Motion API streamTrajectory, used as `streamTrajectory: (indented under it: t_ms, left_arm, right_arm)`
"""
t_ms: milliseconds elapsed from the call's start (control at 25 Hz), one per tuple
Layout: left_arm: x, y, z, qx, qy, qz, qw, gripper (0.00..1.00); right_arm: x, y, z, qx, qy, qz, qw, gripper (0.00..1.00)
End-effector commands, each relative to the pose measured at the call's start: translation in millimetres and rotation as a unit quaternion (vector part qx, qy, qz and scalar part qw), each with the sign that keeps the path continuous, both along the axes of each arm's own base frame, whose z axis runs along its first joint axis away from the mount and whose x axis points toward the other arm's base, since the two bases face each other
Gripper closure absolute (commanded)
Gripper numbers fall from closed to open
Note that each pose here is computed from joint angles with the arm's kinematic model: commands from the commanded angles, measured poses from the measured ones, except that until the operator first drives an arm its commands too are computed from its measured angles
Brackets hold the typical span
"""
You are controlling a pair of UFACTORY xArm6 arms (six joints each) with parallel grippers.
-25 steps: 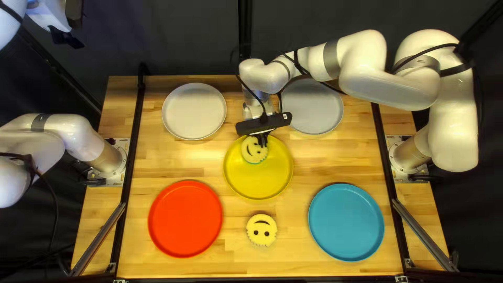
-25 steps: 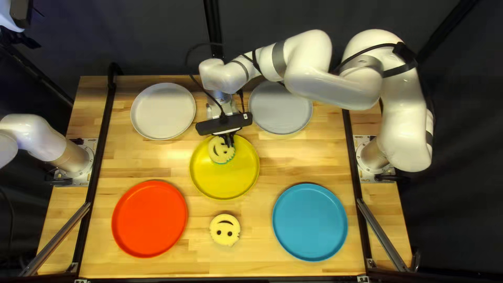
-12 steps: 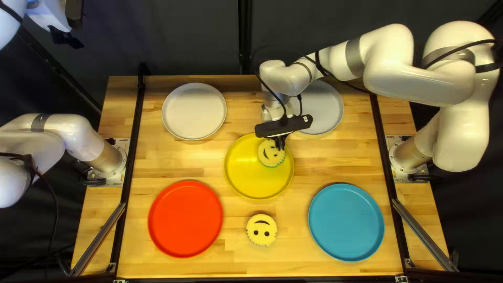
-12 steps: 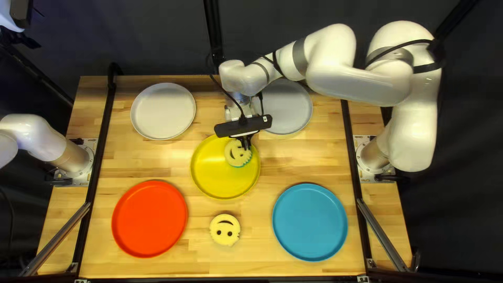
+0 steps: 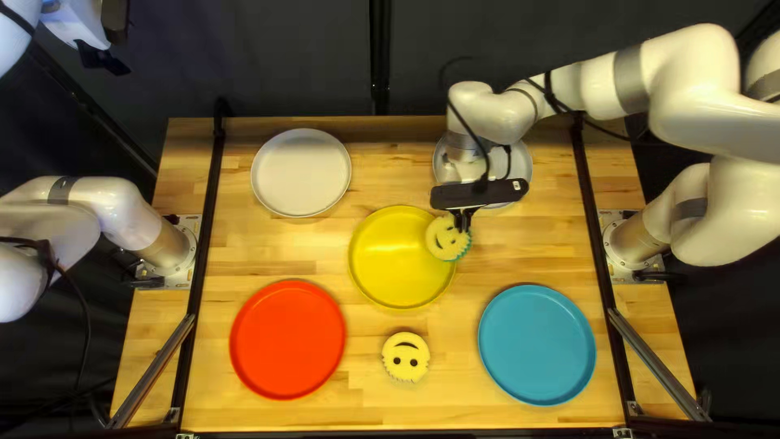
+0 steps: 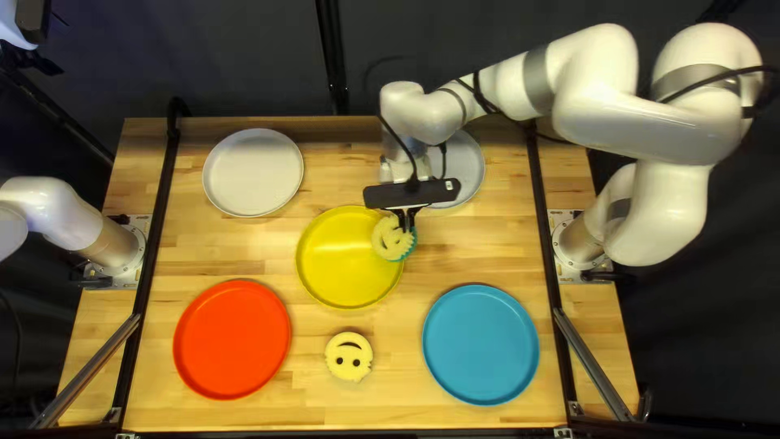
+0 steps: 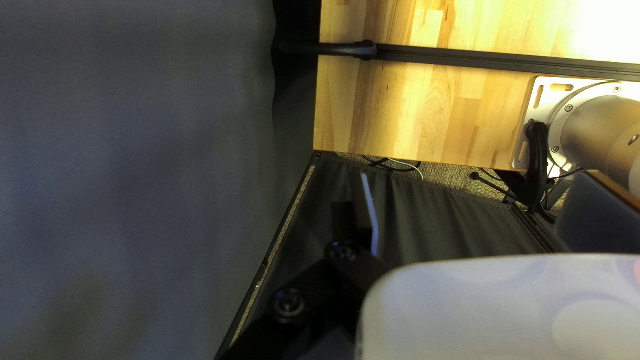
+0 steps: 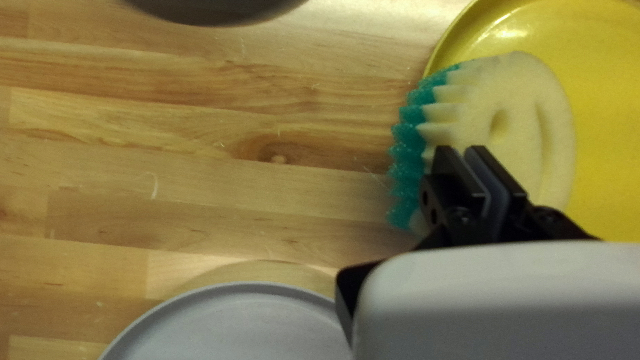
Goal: Pick up sponge and scrub the plate
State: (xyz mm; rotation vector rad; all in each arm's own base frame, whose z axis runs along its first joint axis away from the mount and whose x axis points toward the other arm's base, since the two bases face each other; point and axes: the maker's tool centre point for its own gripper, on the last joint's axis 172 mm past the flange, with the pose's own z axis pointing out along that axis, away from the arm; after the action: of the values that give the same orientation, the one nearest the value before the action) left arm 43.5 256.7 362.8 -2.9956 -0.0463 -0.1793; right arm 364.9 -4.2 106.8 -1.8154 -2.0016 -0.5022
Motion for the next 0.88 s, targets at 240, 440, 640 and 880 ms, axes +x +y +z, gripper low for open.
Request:
streamTrajectory:
  t_ms: [240,440,640,880]
  left_arm:
    - [0.0,0.0,0.0,0.0,0.0,0.0,1.0,0.0]
    - [0.0,0.0,0.0,0.0,0.0,0.0,1.0,0.0]
    - [0.0,0.0,0.0,0.0,0.0,0.0,1.0,0.0]
    - [0.0,0.0,0.0,0.0,0.0,0.0,1.0,0.0]
  right_arm:
    - [13.3,-32.0,2.0,0.007,0.002,-0.046,0.9989,1.0]
    - [56.1,-57.7,6.5,0.01,-0.014,-0.075,0.997,1.0]
    - [97.7,-103.8,-1.2,0.011,-0.015,-0.109,0.9939,1.0]
    - [139.4,-156.0,-7.9,0.005,-0.009,-0.139,0.9903,1.0]
